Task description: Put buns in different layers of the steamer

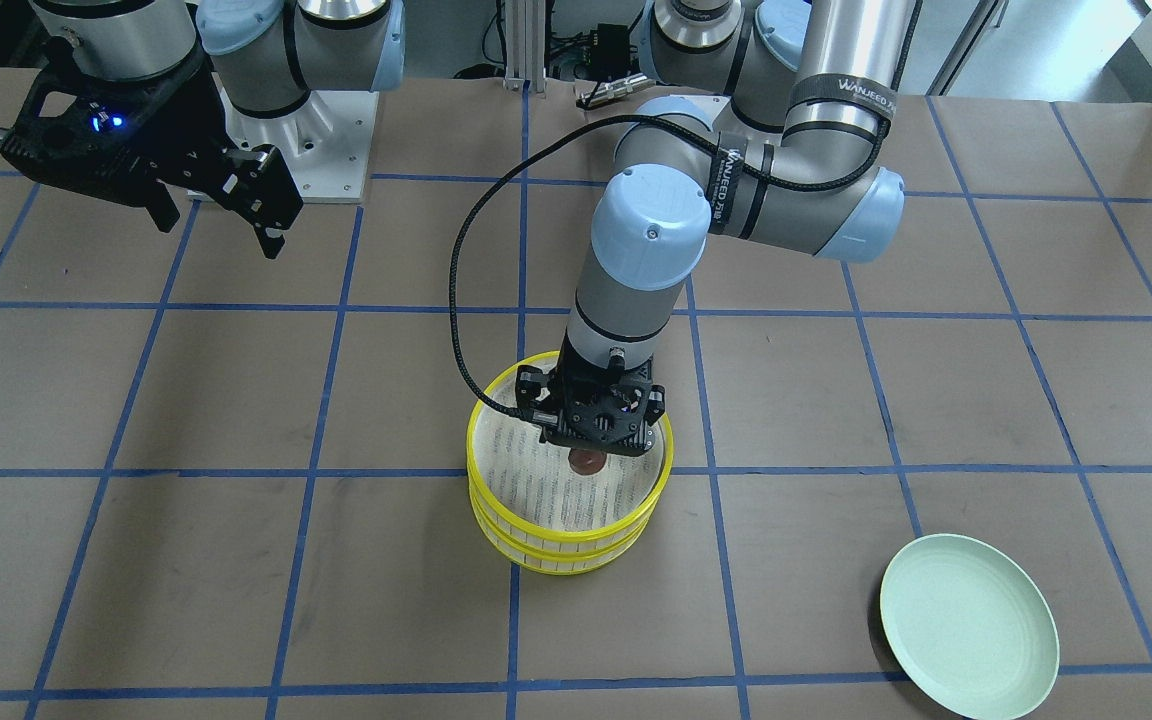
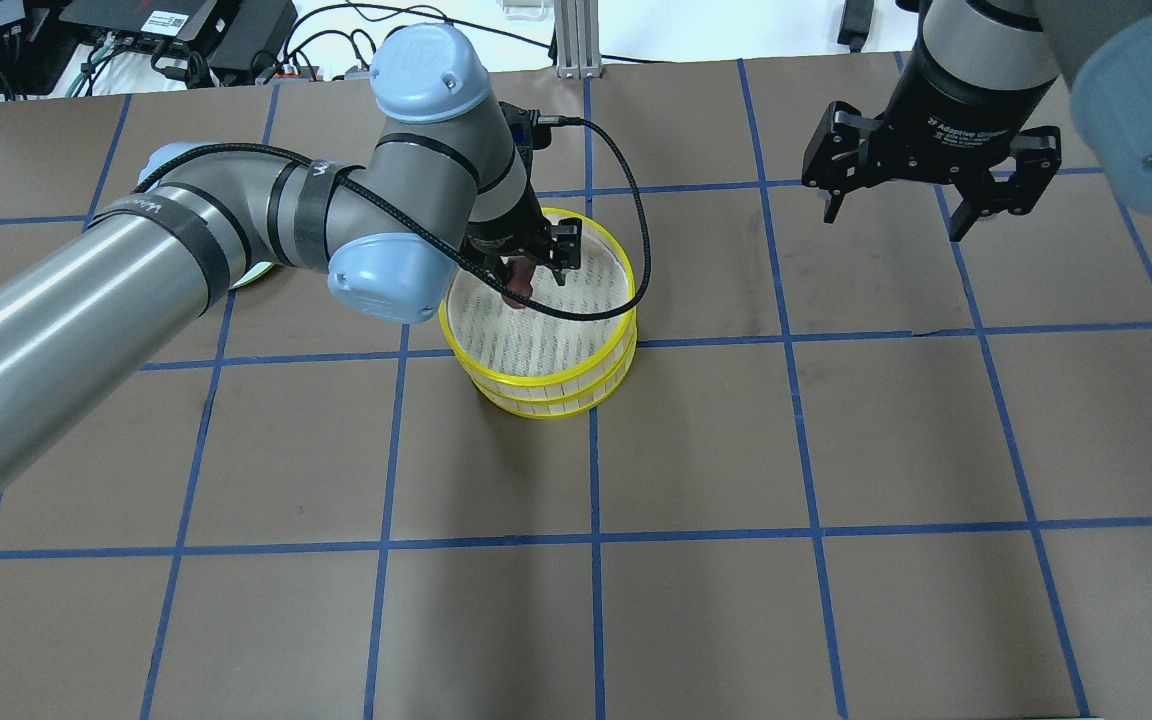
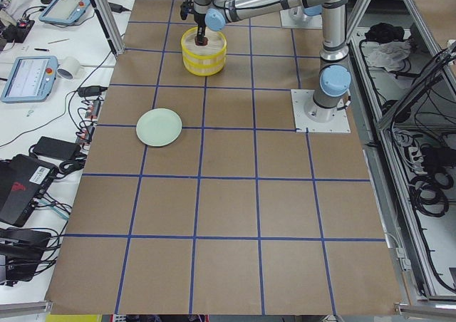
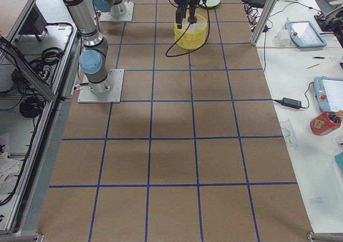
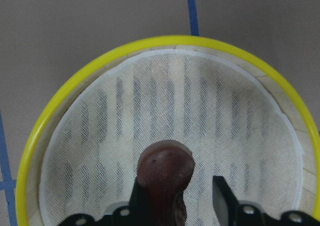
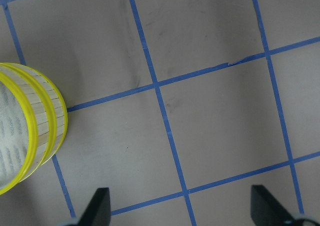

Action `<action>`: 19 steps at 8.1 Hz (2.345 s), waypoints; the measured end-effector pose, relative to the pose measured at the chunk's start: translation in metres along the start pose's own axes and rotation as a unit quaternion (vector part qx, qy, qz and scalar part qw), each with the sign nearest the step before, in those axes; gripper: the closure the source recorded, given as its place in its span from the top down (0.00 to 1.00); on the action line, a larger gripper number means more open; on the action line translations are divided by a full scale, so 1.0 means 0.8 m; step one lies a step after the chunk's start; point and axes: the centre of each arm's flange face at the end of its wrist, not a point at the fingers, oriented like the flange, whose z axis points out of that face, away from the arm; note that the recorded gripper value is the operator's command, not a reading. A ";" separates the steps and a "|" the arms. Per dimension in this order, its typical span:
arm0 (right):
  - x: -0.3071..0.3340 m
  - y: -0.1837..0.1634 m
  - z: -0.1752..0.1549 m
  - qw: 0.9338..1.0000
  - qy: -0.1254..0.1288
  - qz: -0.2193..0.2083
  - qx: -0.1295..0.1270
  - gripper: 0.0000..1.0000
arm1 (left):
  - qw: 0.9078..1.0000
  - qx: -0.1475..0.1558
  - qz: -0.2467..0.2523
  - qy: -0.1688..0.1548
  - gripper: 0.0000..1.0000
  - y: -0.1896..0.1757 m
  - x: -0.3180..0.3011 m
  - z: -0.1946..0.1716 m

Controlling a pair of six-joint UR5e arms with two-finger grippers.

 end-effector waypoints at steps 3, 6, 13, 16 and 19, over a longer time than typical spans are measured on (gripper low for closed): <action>-0.001 -0.001 0.001 1.000 -0.001 0.000 0.001 1.00 | 1.000 0.002 -0.003 0.000 1.00 0.000 0.002 -0.006; -0.005 -0.006 0.004 1.000 -0.014 0.005 0.001 1.00 | 1.000 0.008 -0.012 0.000 1.00 0.005 0.006 -0.027; -0.028 -0.034 0.028 0.999 -0.032 0.010 0.006 1.00 | 0.998 -0.039 -0.036 -0.022 1.00 0.038 -0.079 -0.203; -0.041 -0.027 0.025 0.999 -0.029 0.009 0.010 1.00 | 0.998 -0.046 -0.009 -0.051 1.00 0.056 -0.169 -0.258; -0.036 -0.017 0.012 1.000 -0.027 0.005 0.015 1.00 | 0.997 -0.048 -0.023 -0.054 1.00 0.063 -0.204 -0.274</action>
